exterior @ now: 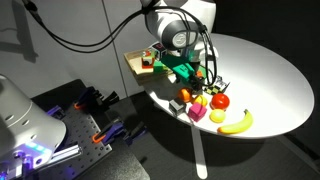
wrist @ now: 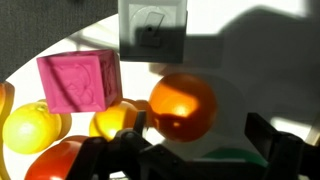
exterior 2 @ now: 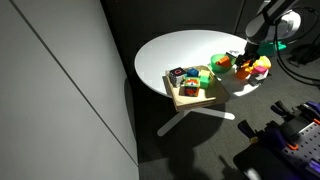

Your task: Put the toy orange in the bowl

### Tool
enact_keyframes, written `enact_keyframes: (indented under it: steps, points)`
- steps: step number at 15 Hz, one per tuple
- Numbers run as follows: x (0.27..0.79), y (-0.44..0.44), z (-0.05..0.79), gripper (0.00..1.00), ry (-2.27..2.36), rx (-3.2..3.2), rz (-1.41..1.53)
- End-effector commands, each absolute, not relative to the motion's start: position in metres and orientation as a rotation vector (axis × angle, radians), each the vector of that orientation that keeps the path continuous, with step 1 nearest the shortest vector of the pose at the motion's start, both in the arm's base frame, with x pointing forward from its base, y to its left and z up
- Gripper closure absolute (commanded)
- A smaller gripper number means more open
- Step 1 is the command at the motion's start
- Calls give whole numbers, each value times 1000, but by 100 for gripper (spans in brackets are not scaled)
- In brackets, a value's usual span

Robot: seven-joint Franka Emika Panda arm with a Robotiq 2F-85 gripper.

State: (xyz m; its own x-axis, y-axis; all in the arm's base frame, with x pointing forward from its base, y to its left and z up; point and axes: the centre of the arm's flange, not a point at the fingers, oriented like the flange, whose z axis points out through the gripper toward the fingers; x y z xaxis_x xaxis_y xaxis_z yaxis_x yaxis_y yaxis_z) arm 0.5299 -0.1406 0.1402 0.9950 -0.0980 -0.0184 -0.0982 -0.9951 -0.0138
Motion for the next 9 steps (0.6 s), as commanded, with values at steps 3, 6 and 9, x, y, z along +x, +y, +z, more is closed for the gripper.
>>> enact_keyframes:
  steps: [3,6,9]
  points:
    - [537,-150,128,0,113,-3127,16]
    - [537,-151,123,0,108,-3127,28]
    - [537,-152,118,25,114,-3131,37]
